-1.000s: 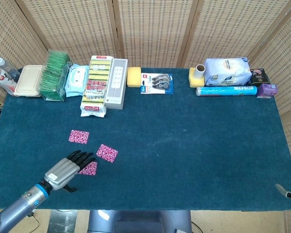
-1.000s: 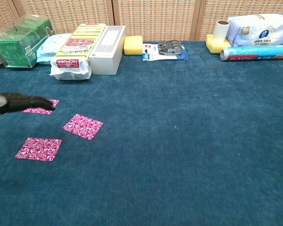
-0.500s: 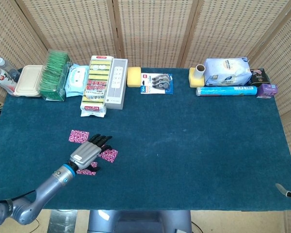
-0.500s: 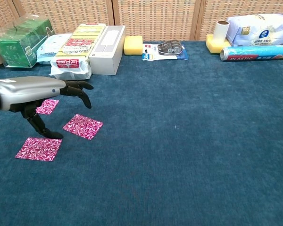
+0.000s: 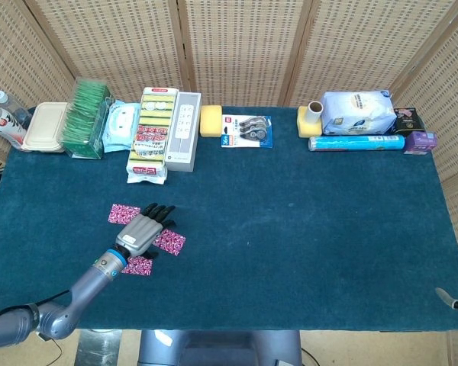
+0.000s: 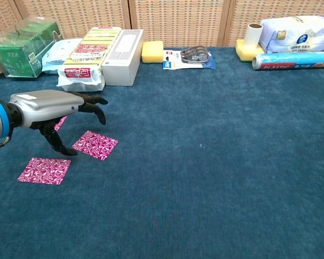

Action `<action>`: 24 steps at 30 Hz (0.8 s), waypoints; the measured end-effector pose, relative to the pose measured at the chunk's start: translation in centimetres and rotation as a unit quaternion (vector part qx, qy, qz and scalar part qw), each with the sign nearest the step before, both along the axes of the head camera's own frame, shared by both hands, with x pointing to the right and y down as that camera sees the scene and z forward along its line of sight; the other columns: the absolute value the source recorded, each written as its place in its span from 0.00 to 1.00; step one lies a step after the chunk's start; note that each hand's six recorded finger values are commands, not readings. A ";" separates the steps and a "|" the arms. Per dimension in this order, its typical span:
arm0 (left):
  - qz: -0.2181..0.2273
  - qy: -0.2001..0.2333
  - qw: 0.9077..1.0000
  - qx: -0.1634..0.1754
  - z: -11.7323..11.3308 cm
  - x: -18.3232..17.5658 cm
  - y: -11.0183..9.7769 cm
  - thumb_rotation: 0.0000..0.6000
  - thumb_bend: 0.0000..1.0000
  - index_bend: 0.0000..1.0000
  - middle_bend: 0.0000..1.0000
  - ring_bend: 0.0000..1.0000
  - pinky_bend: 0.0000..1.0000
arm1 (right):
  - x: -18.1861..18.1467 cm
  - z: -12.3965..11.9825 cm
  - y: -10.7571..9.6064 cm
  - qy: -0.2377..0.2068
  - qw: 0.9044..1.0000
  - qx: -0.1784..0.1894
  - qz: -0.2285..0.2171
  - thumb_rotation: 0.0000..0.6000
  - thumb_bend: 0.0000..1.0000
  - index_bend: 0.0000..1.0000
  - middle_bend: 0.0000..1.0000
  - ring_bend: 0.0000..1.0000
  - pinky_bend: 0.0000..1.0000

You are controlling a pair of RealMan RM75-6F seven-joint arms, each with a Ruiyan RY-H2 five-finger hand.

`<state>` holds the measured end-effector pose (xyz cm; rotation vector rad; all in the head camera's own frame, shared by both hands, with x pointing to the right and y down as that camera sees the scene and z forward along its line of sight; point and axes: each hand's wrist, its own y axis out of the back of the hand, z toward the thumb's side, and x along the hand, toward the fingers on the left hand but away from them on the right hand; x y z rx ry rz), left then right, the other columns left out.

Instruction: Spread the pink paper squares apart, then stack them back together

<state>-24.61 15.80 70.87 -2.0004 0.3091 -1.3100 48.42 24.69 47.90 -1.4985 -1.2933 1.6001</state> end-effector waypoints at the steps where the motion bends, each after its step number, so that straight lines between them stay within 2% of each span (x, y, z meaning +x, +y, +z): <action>1: 0.002 -0.003 1.000 0.002 0.1 0.0 0.0 1.00 0.21 0.23 0.00 0.00 0.00 | 0.0 0.0 0.0 0.000 1.000 0.000 0.000 0.88 0.00 0.08 0.00 0.00 0.00; 24: 0.006 -0.019 1.000 0.010 1.0 0.9 0.5 1.00 0.20 0.23 0.00 0.00 0.00 | 0.1 -0.1 0.0 -0.003 1.000 0.000 0.000 0.88 0.00 0.08 0.00 0.00 0.00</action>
